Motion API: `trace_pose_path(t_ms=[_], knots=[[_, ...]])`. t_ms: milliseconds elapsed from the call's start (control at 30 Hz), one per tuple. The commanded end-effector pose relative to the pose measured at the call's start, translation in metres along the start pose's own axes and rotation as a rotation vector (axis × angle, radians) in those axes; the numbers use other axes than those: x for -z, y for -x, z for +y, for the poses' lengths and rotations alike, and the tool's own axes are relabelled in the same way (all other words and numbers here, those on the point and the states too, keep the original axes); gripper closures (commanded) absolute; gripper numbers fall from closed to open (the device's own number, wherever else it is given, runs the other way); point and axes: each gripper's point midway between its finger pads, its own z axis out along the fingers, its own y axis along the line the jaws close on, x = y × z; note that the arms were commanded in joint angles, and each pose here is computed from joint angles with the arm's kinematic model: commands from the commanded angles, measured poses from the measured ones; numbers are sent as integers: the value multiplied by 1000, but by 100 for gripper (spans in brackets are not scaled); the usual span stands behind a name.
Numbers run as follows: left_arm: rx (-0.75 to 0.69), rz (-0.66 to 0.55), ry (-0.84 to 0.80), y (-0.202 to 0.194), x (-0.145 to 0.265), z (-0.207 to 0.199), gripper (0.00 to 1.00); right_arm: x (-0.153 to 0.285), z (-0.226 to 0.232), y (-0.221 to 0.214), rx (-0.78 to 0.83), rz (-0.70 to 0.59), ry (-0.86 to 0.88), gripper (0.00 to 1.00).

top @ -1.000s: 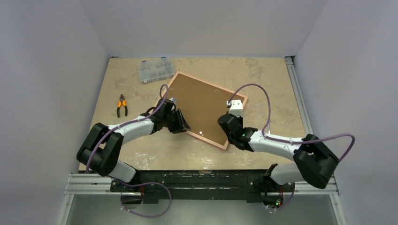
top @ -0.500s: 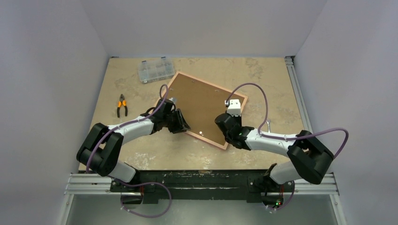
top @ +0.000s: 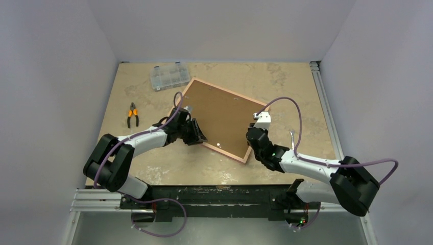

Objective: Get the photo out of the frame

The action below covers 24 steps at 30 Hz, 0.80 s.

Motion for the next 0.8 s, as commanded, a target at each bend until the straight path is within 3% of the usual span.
trace_pose_path(t_ms=[0, 200, 333, 567, 700, 767], knots=[[26, 89, 164, -32, -5, 50, 71, 13, 38, 33, -146, -56, 181, 100], [32, 92, 154, -32, -6, 48, 72, 14, 38, 40, -117, -30, 160, 100], [16, 92, 136, -32, -3, 44, 70, 14, 6, 36, -81, 27, -34, 100], [-71, 13, -29, -20, 22, 8, 38, 2, -64, 45, -141, 107, -256, 100], [-128, -48, -104, -11, 46, -14, 29, 2, -103, 70, -152, 95, -366, 100], [-155, -70, -140, -8, 57, -24, 28, -5, -125, 76, -244, 127, -374, 100]])
